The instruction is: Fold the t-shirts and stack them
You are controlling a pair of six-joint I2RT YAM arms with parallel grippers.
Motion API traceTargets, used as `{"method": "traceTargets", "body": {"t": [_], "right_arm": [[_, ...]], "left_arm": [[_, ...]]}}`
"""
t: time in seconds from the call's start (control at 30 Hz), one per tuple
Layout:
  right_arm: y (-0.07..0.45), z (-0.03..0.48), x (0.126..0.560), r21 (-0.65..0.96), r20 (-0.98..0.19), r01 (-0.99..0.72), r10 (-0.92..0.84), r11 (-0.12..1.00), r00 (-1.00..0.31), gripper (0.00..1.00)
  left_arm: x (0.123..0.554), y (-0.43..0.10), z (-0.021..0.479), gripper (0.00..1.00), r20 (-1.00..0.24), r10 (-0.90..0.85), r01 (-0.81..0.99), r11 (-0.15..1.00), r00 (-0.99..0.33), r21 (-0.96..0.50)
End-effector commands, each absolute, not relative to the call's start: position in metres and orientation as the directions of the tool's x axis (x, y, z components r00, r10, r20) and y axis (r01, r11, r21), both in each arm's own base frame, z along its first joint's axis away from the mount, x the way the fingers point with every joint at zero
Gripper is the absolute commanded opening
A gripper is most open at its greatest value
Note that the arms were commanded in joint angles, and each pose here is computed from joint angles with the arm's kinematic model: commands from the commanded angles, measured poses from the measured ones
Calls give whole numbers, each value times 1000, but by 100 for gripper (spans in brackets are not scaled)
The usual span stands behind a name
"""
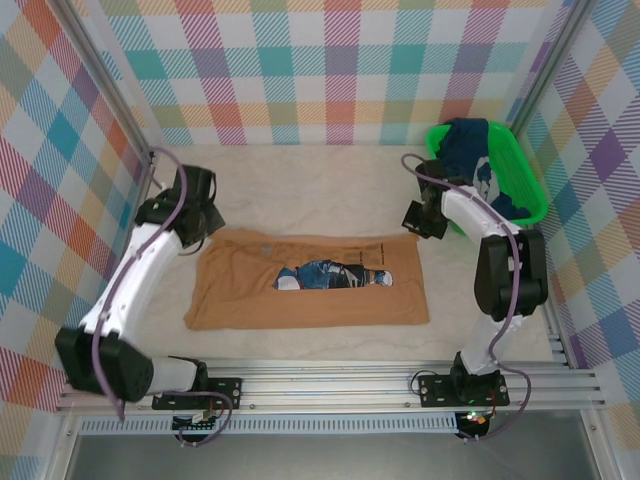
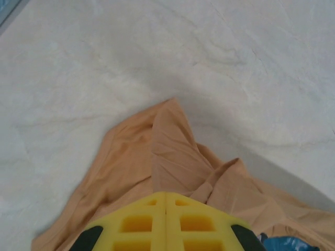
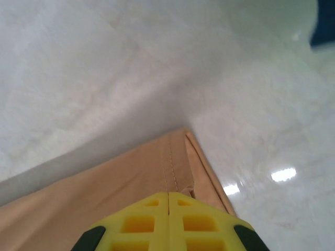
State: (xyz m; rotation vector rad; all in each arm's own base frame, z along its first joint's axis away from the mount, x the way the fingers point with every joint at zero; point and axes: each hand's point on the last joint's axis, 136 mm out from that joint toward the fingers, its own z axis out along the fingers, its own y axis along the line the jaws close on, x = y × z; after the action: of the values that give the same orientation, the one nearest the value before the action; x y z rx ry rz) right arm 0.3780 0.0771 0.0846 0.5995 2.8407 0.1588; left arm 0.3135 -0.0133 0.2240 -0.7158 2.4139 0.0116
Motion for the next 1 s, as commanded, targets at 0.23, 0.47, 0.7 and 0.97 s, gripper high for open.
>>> {"method": "traceTargets", "body": {"t": [0.23,0.47,0.7,0.97], "right_arm": [[76,68,303,126,-71,411,422,903,-904,0],[71,49,286,76,-38,409,412,909,-910,0],[71,54,286,78,-52,407,412,910,-910,0],[77,90,347,122,-172,378,395,918,-903,0]], "left_arm": [[214,12,186,0,-504,-597,-629,767,-624,-128],[195,7,142,0,-425,-644,-666,736,-636,-118],[206,7,141,0,-438,-643,-668,735,-629,-120],[307,-4,188,0,-519,-553,-592,799,-652,-108]]}}
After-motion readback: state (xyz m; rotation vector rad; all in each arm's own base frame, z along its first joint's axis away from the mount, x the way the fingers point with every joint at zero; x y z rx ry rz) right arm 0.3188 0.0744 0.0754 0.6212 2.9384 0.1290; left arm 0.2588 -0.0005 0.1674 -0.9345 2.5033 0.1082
